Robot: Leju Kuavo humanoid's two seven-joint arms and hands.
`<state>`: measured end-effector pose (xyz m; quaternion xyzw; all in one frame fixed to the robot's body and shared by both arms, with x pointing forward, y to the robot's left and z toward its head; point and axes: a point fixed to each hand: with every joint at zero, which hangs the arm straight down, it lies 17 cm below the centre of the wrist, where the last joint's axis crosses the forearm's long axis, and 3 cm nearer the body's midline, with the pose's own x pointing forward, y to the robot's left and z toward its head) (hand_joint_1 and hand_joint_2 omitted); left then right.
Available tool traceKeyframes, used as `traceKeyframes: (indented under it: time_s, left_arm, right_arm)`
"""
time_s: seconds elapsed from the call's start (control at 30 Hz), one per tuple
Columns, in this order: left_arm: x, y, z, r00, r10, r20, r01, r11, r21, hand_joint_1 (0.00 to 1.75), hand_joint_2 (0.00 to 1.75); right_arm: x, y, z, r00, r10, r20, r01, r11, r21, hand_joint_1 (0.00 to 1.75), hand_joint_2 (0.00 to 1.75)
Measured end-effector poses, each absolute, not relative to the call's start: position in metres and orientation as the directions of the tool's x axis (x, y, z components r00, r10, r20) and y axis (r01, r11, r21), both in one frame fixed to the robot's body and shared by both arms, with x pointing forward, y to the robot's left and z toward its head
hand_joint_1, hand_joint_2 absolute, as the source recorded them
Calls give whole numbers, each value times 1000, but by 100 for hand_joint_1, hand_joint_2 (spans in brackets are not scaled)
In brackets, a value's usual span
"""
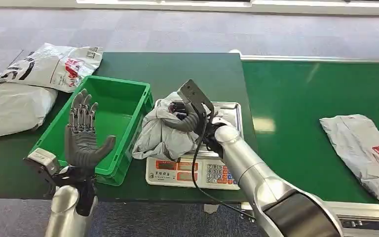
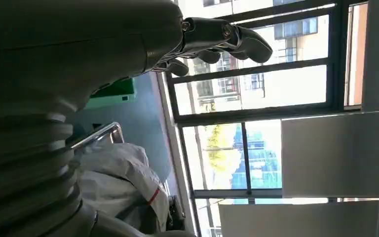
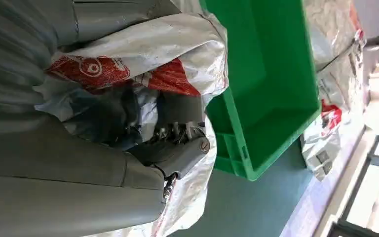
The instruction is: Moved the parcel from conveyor to table for the left to box.
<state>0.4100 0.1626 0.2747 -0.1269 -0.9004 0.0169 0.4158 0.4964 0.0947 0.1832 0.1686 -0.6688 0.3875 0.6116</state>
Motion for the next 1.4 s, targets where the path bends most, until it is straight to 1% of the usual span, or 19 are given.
traceKeyframes:
  time_s: [0.1, 0.17, 0.67, 0.8, 0.93, 1.03, 1.13, 1.17, 1.27, 1.4]
  left_arm:
    - [418, 161, 270, -605, 163, 779, 169, 983, -75, 0, 175]
    - [420, 161, 268, -598, 140, 789, 154, 986, -58, 0, 175]
    - [425, 160, 272, -601, 115, 791, 143, 989, -35, 0, 175]
    - [441, 152, 254, -538, -90, 838, 61, 988, 145, 0, 175]
    - [467, 131, 230, -441, -323, 837, 31, 927, 374, 0, 175]
    - [489, 108, 212, -389, -473, 790, 60, 843, 534, 0, 175]
    - [503, 69, 184, -364, -597, 715, 196, 702, 685, 0, 175]
    - [504, 56, 173, -368, -620, 693, 234, 660, 714, 0, 175]
    - [508, 34, 159, -379, -649, 660, 288, 595, 750, 0, 175]
    - [511, 14, 149, -390, -664, 638, 338, 542, 770, 0, 175]
  right_arm:
    - [509, 83, 184, -212, 282, 936, -640, 684, -351, 0, 175]
    - [514, 77, 183, -216, 295, 931, -623, 692, -363, 0, 175]
    - [522, 63, 180, -221, 320, 921, -594, 705, -387, 0, 175]
    - [543, 34, 198, -310, 371, 875, -424, 770, -477, 0, 175]
    - [555, -3, 227, -402, 410, 818, -256, 808, -531, 0, 175]
    - [552, -26, 243, -456, 427, 781, -183, 814, -551, 0, 175]
    - [535, -58, 239, -485, 447, 752, -108, 822, -559, 0, 175]
    - [526, -71, 237, -499, 439, 747, -80, 835, -544, 0, 175]
    - [496, -104, 224, -522, 400, 753, -33, 873, -486, 0, 175]
    - [469, -139, 237, -596, 383, 706, 61, 898, -435, 0, 175]
